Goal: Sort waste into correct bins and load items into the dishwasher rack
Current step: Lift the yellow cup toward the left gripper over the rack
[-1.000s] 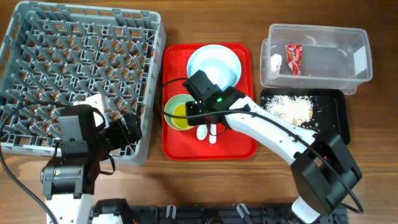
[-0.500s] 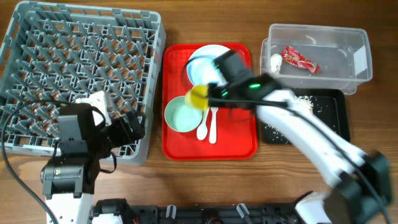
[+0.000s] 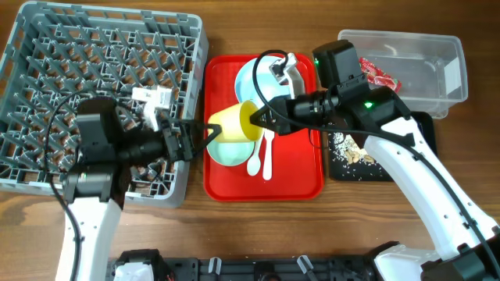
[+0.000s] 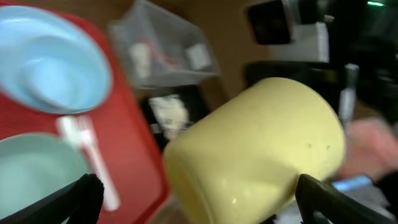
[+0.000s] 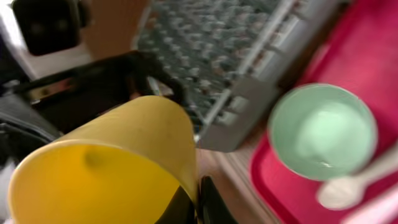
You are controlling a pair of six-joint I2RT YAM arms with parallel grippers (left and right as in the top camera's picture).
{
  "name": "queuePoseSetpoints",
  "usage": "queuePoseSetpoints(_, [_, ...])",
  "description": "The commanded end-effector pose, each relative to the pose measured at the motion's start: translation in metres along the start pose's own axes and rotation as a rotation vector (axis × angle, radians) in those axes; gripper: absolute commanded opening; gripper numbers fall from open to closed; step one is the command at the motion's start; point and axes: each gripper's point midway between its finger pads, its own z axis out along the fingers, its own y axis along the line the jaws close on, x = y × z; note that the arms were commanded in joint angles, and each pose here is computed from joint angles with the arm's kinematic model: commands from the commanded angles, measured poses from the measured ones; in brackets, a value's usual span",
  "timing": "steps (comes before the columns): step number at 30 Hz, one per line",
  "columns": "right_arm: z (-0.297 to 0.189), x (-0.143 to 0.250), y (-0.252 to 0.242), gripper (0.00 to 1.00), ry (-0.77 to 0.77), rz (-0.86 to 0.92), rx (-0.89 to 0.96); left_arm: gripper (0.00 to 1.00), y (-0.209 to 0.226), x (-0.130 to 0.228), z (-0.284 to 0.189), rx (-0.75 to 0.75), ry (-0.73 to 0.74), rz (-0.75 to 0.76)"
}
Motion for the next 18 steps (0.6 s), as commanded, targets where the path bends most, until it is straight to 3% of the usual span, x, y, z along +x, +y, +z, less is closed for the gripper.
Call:
queuePoseSetpoints(1, [-0.005, 0.004, 0.044, 0.04, 0.046, -0.085, -0.258, 1.00, -0.037, 0.007, -0.001, 0.265, 0.091, 0.013])
queuePoseSetpoints(8, [-0.008, -0.001, 0.054, 0.04, 0.034, -0.108, -0.307, 0.97, -0.062, 0.009, -0.010, 0.433, 0.135, 0.090])
queuePoseSetpoints(18, [-0.008, -0.004, 0.055, 0.04, 0.026, -0.103, -0.310, 0.91, -0.071, 0.013, -0.006, 0.457, 0.163, 0.112])
